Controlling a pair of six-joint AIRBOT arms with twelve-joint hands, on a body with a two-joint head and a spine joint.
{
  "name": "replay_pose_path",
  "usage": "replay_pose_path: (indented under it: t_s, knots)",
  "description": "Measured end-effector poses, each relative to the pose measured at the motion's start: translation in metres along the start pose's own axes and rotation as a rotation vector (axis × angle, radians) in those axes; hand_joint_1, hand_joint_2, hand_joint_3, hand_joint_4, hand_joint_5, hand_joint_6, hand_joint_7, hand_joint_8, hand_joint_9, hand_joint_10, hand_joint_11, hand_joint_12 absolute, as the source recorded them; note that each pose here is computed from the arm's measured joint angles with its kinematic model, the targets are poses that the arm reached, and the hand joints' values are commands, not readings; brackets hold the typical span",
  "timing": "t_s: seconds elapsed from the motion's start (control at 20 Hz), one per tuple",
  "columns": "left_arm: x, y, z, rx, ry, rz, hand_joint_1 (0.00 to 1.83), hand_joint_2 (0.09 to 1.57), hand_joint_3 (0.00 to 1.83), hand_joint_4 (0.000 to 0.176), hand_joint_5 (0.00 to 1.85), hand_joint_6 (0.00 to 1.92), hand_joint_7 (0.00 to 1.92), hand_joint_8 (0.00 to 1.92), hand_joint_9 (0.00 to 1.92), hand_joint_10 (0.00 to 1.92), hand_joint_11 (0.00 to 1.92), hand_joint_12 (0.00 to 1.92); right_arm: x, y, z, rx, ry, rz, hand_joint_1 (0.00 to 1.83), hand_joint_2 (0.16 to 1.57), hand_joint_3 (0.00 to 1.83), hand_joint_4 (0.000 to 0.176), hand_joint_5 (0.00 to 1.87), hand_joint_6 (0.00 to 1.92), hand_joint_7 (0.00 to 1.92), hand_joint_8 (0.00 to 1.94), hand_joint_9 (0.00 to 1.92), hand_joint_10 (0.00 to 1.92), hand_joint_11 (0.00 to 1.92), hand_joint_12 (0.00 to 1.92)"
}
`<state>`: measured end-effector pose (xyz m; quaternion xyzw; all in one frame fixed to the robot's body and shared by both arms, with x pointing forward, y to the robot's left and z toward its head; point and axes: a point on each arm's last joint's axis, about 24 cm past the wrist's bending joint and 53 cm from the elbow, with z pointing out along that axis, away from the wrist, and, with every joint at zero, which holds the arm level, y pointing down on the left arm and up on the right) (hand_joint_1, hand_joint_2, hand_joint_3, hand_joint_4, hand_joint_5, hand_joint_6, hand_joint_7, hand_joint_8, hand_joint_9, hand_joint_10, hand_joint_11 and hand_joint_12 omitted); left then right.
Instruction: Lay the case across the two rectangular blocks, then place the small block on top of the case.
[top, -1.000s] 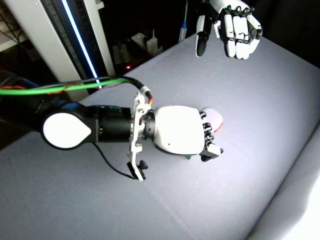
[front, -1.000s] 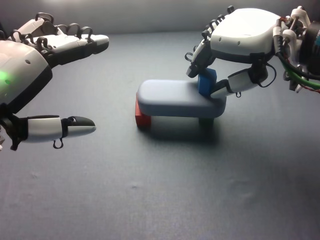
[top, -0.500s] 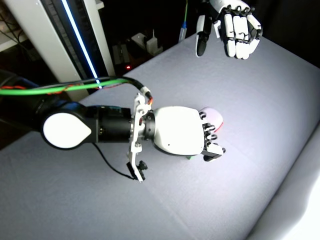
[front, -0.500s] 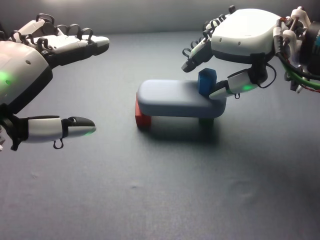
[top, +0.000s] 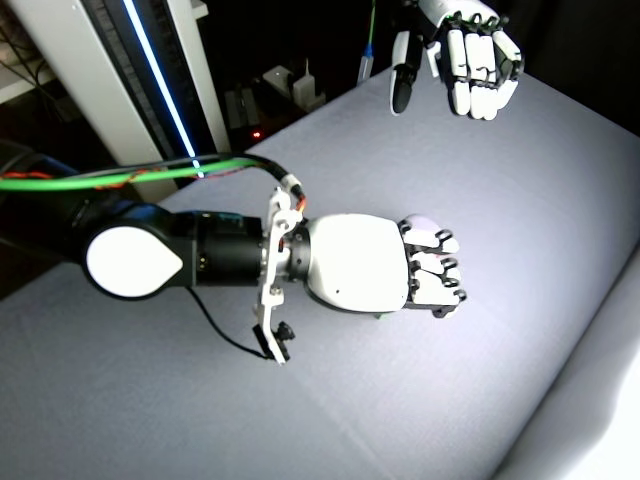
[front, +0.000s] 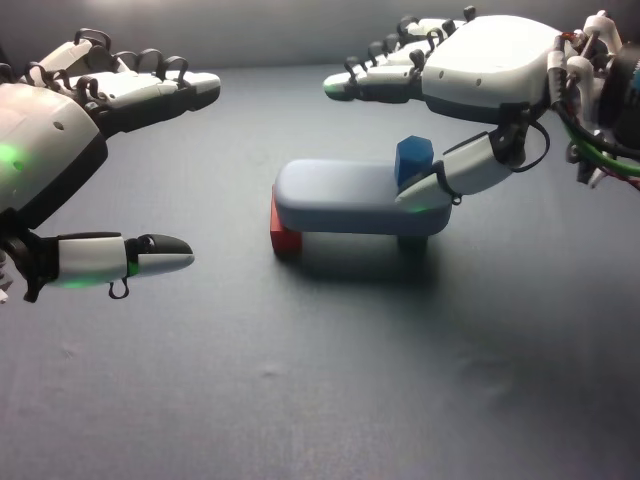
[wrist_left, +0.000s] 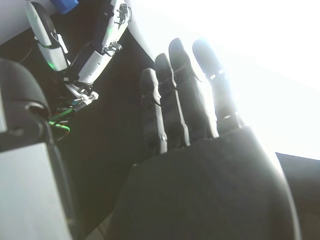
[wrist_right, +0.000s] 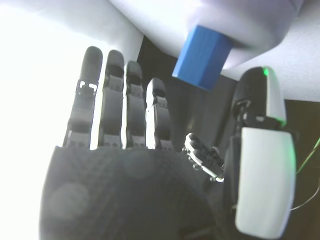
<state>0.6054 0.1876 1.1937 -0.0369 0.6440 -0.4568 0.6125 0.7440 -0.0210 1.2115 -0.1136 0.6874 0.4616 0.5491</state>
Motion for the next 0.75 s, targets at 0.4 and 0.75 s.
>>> replay_pose_path:
  t_s: [0.4, 0.75]
  knots:
    - [-0.004, 0.0, -0.007, -0.001, -0.028, -0.016, 0.98, 0.89, 0.0, 0.011, 0.31, 0.0, 0.38, 0.0, 0.44, 0.0, 0.0, 1.19, -0.056, 0.024, -0.065, -0.131, -0.194, 0.121, 0.58, 0.81, 0.0, 0.176, 0.0, 0.0, 0.0, 0.0, 0.0, 0.0, 0.0, 0.0]
    - [-0.017, 0.001, -0.015, -0.008, -0.085, -0.026, 0.73, 0.97, 0.01, 0.04, 0.01, 0.0, 0.03, 0.0, 0.07, 0.02, 0.0, 0.59, -0.03, 0.008, -0.142, -0.149, -0.294, 0.293, 0.55, 0.83, 0.0, 0.176, 0.0, 0.0, 0.0, 0.0, 0.0, 0.0, 0.0, 0.0]
